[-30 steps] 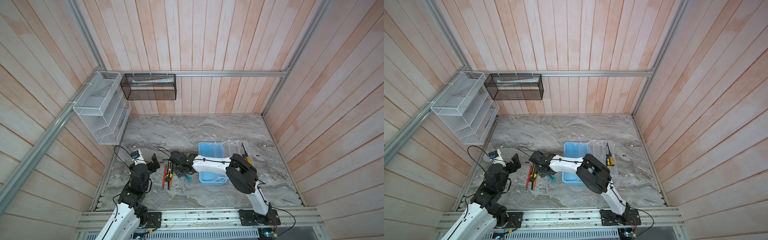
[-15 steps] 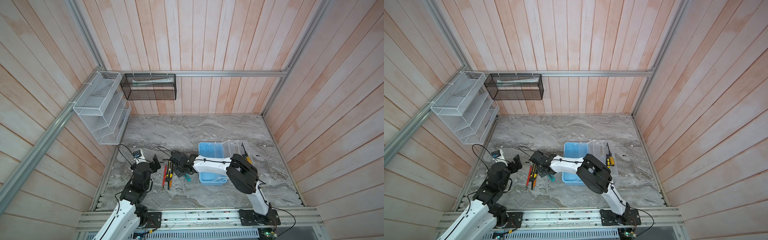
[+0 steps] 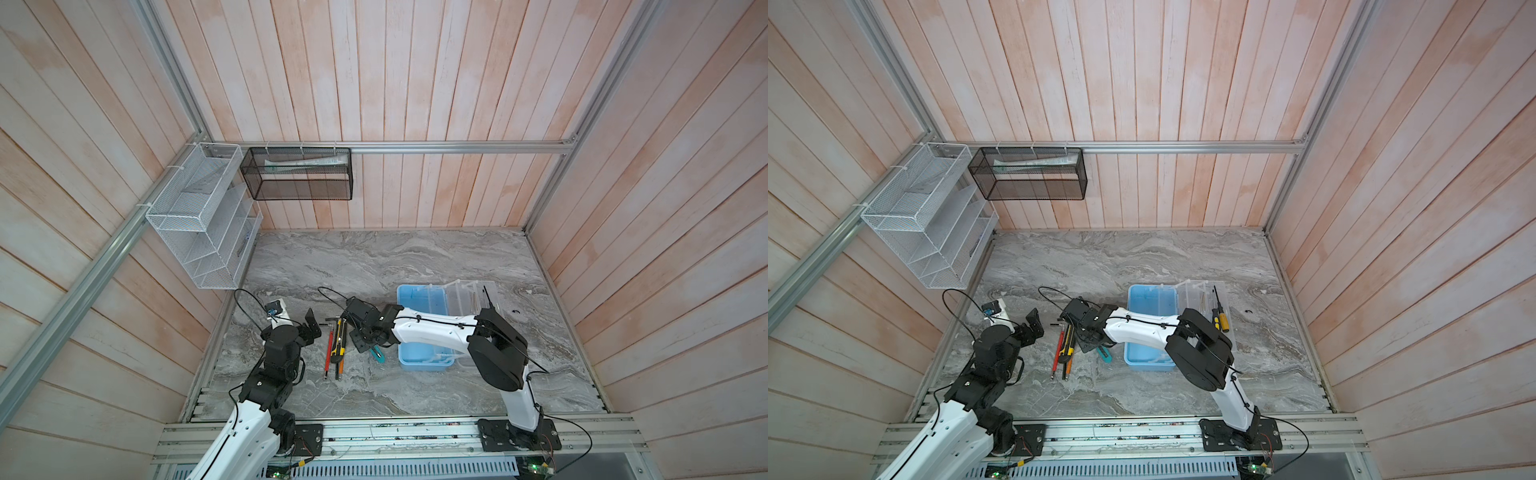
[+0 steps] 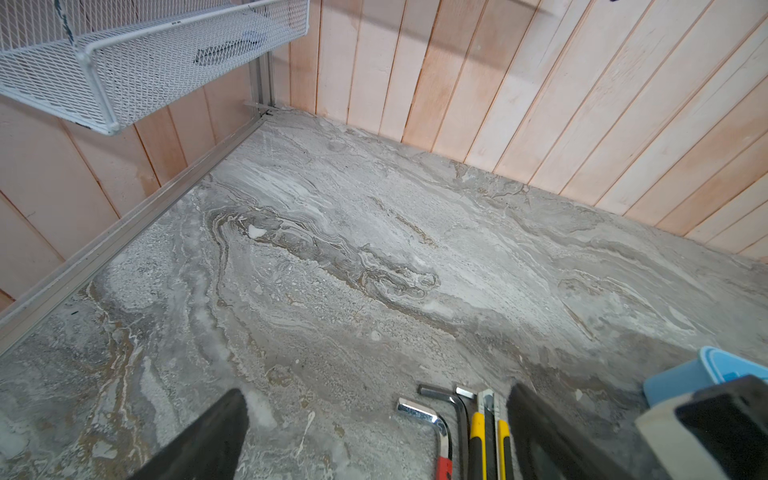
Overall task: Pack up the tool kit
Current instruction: 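Lift the teal utility knife and carry it toward the blue box, then lower the teal knife into the clear tray and open the right gripper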
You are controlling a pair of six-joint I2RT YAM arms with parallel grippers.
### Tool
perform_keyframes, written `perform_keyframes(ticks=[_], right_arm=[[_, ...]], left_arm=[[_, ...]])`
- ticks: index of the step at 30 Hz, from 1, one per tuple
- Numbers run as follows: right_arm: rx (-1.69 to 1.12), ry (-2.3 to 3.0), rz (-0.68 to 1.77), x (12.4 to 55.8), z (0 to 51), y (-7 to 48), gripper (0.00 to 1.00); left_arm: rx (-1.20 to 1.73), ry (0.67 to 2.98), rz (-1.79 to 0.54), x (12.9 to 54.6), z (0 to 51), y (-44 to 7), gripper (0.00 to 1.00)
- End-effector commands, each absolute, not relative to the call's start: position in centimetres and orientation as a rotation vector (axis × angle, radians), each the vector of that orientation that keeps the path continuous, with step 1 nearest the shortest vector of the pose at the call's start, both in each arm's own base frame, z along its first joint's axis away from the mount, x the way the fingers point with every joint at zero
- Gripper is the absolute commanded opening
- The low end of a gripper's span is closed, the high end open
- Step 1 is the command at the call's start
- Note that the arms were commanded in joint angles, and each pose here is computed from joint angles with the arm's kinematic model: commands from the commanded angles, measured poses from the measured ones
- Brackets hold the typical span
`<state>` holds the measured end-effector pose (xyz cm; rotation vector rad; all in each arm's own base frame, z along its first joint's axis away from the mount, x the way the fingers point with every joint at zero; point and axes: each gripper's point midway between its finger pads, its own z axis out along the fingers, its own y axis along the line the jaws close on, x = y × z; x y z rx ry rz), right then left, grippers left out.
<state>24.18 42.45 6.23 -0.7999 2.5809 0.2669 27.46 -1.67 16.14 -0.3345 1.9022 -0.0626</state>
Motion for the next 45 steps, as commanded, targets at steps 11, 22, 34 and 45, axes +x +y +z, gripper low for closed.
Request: perform_keyframes(ticks=[11, 22, 34, 45], right_arm=[[-0.455, 2.529, 0.177, 27.1, 14.9, 35.5, 0.00], [-0.154, 2.488, 0.070, 28.6, 17.4, 26.3, 0.00], [0.086, 2.442, 0.018, 27.5, 15.9, 19.0, 0.00], [0.069, 2.485, -0.003, 28.5, 13.2, 19.2, 0.00]], left_arm=[[-0.344, 1.886, -0.052, 27.5, 16.5, -1.3, 0.99], [-0.340, 1.890, -0.053, 27.6, 16.4, -1.4, 0.99], [-0.338, 1.888, -0.056, 27.6, 16.5, -1.5, 0.99], [-0.339, 1.886, -0.055, 27.6, 16.5, -1.4, 0.99]])
